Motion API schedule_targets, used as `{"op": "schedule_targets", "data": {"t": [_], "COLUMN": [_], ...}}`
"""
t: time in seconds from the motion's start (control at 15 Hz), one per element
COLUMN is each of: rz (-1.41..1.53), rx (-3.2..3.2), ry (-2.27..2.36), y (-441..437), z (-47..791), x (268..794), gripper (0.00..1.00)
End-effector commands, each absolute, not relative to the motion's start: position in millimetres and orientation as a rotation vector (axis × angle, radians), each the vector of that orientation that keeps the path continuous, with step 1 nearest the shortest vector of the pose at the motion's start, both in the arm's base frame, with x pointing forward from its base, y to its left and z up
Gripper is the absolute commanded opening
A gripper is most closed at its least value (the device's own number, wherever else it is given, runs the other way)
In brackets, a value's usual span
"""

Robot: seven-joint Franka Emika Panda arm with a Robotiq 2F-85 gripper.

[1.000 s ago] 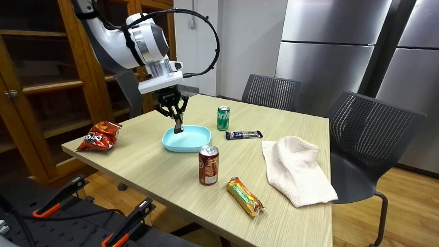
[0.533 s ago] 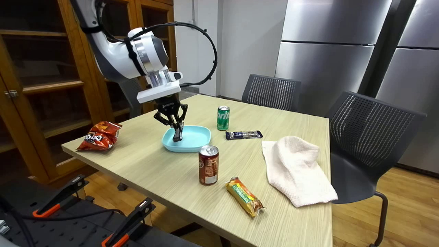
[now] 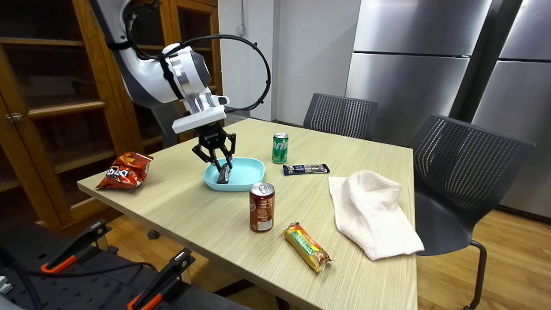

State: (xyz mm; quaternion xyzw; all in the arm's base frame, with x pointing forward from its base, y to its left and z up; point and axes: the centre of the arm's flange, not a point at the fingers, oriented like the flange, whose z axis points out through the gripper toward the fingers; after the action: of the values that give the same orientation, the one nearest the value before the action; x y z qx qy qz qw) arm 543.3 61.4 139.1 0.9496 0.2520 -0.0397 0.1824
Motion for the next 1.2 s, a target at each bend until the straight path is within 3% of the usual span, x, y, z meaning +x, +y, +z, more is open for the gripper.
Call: {"op": "schedule_targets", "data": {"t": [0.0, 0.27, 1.13], "rz": [-0.079, -0.038, -0.042], "rx": [2.690, 2.726, 2.955], "ry": [0.701, 0.642, -0.307], "y": [61.4, 47.6, -78.1], "z": [169.1, 196.3, 249.8], "x": [538.8, 544.5, 563.1], "gripper": [0.66, 0.98, 1.00]}}
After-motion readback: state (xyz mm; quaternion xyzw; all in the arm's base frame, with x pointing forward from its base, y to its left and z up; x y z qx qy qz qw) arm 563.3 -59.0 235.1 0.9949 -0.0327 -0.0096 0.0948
